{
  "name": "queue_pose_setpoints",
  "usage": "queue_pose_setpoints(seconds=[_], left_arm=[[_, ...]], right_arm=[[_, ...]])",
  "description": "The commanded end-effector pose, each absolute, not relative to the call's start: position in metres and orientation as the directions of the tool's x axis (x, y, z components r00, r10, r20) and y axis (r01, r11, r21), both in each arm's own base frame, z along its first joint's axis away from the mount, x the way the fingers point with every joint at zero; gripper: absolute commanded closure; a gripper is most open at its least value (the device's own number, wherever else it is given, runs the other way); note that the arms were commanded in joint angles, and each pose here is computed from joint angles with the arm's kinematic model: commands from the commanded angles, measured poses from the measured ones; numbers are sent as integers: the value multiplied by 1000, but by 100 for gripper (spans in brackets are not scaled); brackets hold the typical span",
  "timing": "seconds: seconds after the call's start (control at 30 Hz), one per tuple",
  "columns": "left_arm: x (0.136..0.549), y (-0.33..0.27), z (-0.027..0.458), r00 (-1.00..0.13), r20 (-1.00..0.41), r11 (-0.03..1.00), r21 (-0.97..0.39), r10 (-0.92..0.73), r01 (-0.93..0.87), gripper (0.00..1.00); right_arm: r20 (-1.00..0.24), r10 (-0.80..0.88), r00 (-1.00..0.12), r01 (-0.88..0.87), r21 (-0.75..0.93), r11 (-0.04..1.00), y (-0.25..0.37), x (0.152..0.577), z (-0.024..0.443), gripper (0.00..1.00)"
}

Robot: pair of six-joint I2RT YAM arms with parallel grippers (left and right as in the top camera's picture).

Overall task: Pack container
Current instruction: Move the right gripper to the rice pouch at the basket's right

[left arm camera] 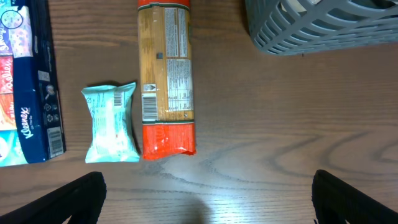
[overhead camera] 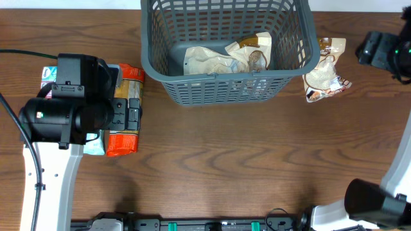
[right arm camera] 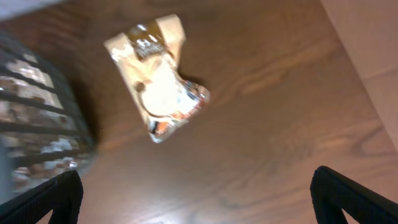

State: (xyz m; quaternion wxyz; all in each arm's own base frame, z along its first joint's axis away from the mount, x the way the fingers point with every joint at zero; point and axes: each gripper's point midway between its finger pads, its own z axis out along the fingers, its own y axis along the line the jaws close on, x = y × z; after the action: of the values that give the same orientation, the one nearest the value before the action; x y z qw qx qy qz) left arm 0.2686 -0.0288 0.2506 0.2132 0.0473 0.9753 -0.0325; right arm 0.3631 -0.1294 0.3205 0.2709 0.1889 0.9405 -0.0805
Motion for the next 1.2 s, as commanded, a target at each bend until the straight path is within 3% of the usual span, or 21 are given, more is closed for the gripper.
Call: queue_pose_setpoints(seconds=[0.0,0.2,0.57,1.17], left_arm=[[270,-25,253,-902,-424,995,-26,81,101,1],[269,-25,253,-902,-423,994,-26,81,102,1],[269,-25,253,-903,-423,995,-26,81,101,1],[269,-25,253,-904,-423,996,-33,65,87,1]], right_arm=[[-441,247,-863,307,-69,949,-135,370,283,7],[-340,58,-939,100,-108,989,-143,406,223,5],[-277,-131,-952,-92,-150,984,-161,466,131,1],[-155,-160,-975,-154,-49,987,-144,490,-4,1]])
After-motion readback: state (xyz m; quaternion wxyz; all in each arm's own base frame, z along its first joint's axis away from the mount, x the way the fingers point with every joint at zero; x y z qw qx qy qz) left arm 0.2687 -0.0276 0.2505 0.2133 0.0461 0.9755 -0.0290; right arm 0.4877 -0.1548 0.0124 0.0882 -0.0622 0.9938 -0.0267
